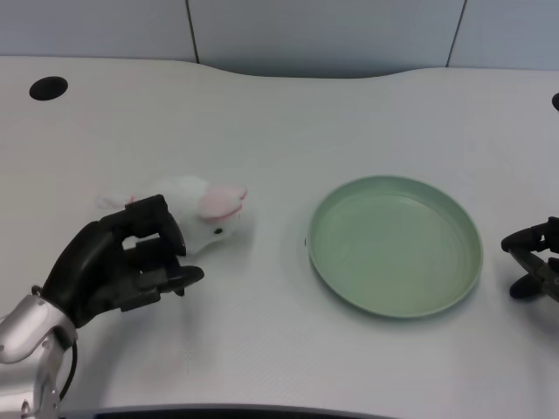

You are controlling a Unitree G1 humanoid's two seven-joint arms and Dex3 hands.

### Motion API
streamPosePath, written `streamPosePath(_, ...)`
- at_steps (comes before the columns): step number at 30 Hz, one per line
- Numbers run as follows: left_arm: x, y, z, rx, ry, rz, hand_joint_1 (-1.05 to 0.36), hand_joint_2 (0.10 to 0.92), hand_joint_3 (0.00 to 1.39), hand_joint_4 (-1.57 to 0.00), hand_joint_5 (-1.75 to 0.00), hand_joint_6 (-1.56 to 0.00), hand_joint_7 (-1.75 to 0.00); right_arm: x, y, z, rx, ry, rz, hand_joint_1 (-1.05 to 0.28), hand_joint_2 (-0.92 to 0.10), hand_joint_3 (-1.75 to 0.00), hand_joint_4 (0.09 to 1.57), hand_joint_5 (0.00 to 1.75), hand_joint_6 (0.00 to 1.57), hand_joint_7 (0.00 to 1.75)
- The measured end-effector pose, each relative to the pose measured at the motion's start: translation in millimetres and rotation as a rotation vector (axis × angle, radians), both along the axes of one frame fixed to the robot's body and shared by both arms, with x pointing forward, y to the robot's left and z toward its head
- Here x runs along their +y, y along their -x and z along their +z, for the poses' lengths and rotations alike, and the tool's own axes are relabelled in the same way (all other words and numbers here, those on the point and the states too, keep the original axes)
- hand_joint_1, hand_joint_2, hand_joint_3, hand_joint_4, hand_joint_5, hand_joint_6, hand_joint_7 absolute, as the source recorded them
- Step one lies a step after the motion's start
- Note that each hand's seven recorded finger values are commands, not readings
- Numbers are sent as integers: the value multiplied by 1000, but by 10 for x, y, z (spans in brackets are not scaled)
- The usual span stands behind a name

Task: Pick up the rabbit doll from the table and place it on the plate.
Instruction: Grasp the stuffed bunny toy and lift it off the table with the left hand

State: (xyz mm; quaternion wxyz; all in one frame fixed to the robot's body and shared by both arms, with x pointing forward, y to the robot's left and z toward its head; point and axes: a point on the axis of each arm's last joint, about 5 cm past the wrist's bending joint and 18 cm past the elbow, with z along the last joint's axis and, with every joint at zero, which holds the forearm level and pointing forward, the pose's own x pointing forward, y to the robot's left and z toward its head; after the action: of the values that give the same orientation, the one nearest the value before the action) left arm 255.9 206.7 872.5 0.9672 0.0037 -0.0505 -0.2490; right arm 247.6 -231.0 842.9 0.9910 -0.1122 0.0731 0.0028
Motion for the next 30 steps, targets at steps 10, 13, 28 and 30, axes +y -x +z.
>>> streamPosePath(10,10,-134,480,-342,-440,58,-393,871,1,-434,-1107,-565,-723,20,0,-8,0,-16,1,-805,-920,-93,881,1100,755,943)
streamPosePath(13,50,-198,636,-436,-624,29,-654,915,38,-337,-391,-475,-106,36,-3,-12,2,-13,-5,-817,-921,-100,868,1095,754,948)
streamPosePath(28,-135,-505,1221,-564,-1211,-94,-971,921,129,1,-1,-52,0,73,-12,-9,-3,-29,-4,-802,-921,-76,890,1090,775,959)
streamPosePath(30,-178,-540,1260,-564,-1244,-98,-978,921,126,1,1,-40,0,74,-13,-8,-3,-29,-1,-804,-921,-78,895,1085,780,956)
